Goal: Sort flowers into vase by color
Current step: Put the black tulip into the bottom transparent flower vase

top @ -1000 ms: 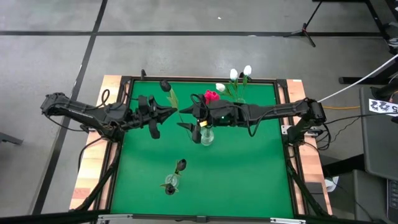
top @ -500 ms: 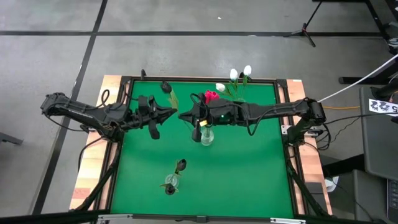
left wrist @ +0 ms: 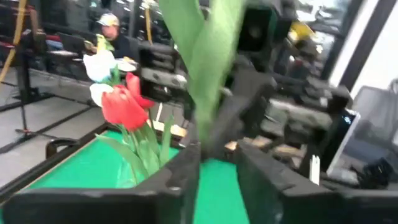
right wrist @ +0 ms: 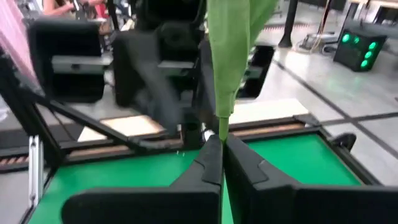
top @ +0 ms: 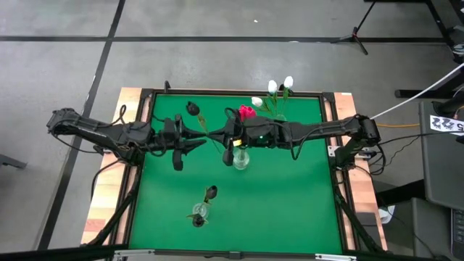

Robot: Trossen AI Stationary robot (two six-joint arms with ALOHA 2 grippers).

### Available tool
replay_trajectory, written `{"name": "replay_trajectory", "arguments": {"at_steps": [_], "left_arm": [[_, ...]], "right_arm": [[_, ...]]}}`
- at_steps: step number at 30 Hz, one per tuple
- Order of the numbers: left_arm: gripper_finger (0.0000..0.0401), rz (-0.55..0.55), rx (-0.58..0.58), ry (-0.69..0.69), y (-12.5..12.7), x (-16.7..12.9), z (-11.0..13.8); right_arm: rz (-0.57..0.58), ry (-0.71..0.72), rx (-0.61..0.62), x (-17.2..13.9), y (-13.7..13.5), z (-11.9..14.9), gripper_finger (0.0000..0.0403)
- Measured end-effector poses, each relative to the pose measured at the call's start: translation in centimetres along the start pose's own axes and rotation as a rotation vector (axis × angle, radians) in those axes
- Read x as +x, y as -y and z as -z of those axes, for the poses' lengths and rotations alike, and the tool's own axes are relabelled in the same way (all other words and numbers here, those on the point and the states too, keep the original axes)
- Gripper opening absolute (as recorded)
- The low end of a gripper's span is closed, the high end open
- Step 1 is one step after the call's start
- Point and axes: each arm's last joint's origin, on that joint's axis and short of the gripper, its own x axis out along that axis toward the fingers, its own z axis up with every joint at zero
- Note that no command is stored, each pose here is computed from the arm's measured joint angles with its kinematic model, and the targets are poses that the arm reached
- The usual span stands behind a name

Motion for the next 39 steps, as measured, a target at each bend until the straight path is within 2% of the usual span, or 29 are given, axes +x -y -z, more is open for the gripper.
{"name": "replay_trajectory", "arguments": {"at_steps": [7, 10, 15, 18, 21, 24, 29, 34, 39], "left_arm": [[0.0191, 0.007, 0.027, -0.040, -0.4, -1.1, -0.2], [0.0218, 0.006, -0.031, -0.041, -0.6, -1.9, -0.5], [0.0230, 0.011, -0.074, -0.021, -1.0, -3.1, -1.2], [0.0230, 0.022, -0.094, 0.018, -1.2, -4.0, -1.8], [0.0230, 0.026, -0.102, 0.032, -1.4, -4.8, -2.2], [0.0230, 0.022, -0.108, 0.023, -1.7, -5.4, -2.3], [0.0230, 0.005, -0.132, -0.034, -2.0, -6.0, -1.8], [0.0230, -0.004, -0.141, -0.062, -2.1, -6.0, -1.5], [0.0230, -0.004, -0.142, -0.061, -2.1, -6.1, -1.5]], "right_arm": [[0.010, 0.102, -0.007, -0.4, 0.0, -1.2, 0.0001], [0.038, 0.124, -0.046, -1.5, -0.3, -2.3, 0.0001], [0.140, 0.211, -0.124, -6.1, -2.3, -5.2, 0.0001], [0.202, 0.222, -0.160, -9.8, -4.8, -6.3, 0.0001], [0.274, 0.207, -0.166, -13.0, -7.9, -6.3, 0.0000], [0.329, 0.180, -0.163, -15.4, -11.5, -5.2, 0.0000], [0.396, 0.169, -0.058, -16.7, -17.4, -1.7, 0.0000], [0.410, 0.181, 0.083, -15.9, -22.0, 3.0, 0.0000], [0.358, 0.176, 0.155, -13.1, -24.9, 7.1, 0.0000]]}}
